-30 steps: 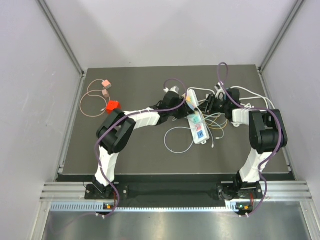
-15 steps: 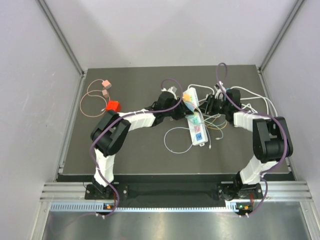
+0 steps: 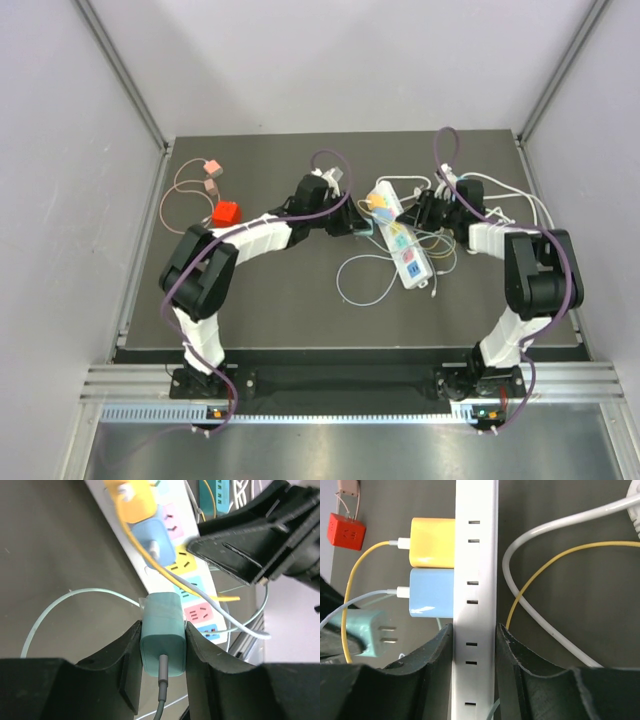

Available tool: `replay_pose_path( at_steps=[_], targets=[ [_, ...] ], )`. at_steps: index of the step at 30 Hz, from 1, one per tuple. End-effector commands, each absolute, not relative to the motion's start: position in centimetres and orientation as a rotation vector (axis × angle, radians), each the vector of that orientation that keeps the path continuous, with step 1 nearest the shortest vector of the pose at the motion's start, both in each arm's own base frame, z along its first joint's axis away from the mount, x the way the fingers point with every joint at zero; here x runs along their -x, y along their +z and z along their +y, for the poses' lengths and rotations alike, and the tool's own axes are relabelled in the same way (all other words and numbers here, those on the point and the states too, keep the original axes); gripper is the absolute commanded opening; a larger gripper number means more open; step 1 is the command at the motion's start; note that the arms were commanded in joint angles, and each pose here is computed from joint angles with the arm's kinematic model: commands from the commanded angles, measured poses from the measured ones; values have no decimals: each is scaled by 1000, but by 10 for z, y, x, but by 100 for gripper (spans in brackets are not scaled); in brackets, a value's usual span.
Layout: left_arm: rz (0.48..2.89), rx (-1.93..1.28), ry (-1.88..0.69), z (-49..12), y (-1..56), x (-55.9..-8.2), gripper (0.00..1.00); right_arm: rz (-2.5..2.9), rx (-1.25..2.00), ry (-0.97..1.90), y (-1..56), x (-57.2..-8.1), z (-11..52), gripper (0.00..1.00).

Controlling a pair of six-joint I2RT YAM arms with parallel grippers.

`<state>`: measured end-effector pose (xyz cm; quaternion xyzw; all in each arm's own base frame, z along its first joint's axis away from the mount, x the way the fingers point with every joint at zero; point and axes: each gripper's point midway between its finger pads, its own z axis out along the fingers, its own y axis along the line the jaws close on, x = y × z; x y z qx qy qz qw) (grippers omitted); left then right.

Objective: Pull the plug off the socket

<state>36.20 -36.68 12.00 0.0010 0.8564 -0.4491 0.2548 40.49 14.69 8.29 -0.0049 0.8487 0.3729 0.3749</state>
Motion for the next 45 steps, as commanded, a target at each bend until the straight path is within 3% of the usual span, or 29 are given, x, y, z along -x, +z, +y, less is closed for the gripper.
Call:
replay_pose_path(
  at_steps=[1,18,25,30,40,45],
  targets=[
    [2263,-181,-1162,-359,150,-354,0,2055,69,987,107,-421,147,0],
    [2184,-204,-1050,-249,198,-356,0,2063,34,1056,105,-421,145,0],
    [1961,-175,-987,-190,303,-357,0,2069,24,1046,102,-422,143,0],
    [1800,65,-522,-96,381,-377,0,2078,16,1039,100,-423,142,0],
    [1489,160,-225,-32,523,-339,0,2081,16,1034,99,-423,141,0],
    [1387,234,-85,-1,560,-313,0,2079,10,1035,99,-424,139,0]
  ],
)
